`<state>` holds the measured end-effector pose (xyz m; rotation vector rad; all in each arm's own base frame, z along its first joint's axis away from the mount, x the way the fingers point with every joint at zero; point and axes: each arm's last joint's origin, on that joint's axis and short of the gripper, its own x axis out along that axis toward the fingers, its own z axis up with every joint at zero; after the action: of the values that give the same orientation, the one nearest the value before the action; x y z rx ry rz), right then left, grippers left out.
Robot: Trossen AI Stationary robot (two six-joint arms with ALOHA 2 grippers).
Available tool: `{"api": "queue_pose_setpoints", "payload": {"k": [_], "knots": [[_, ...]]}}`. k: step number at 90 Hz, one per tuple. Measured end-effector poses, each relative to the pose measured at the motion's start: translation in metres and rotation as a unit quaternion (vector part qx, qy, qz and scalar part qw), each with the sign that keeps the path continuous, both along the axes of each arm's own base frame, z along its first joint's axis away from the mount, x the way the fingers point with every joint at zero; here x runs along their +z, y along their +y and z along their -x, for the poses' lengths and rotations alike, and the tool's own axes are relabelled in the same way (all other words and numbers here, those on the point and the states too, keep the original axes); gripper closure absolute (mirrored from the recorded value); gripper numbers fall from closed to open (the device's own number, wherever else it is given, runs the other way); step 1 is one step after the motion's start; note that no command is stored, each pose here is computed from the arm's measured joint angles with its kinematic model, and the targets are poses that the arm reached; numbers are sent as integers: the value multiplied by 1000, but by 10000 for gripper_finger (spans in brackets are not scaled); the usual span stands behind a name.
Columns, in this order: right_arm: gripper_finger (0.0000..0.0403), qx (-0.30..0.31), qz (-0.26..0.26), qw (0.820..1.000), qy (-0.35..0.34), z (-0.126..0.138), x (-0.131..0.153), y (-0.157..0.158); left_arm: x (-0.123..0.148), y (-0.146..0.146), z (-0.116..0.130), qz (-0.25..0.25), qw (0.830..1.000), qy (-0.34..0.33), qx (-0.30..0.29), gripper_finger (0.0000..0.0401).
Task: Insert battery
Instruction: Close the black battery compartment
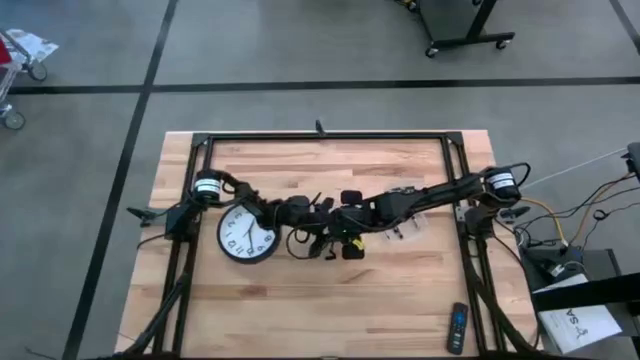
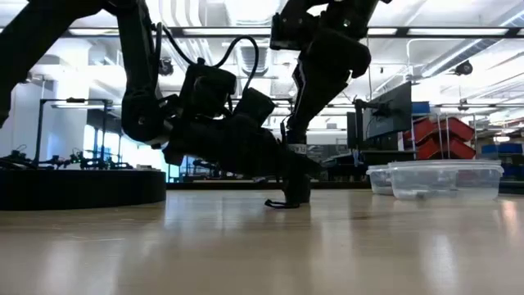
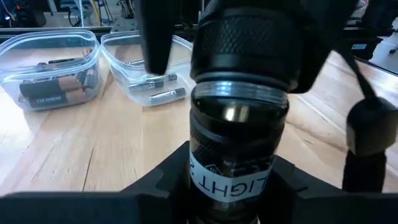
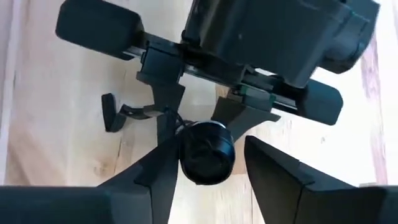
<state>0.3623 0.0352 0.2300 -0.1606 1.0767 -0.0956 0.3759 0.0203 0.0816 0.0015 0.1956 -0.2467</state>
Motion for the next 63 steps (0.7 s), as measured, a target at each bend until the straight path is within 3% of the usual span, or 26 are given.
{"api": "queue_pose_setpoints", "payload": {"k": [30, 63], "knots": [[312, 3, 1, 1000, -6, -1, 0, 0, 0, 0, 0, 0, 1000, 0, 1, 284], [316, 29, 9, 999, 17, 1, 7, -1, 0, 0, 0, -1, 1000, 0, 1, 297]]}}
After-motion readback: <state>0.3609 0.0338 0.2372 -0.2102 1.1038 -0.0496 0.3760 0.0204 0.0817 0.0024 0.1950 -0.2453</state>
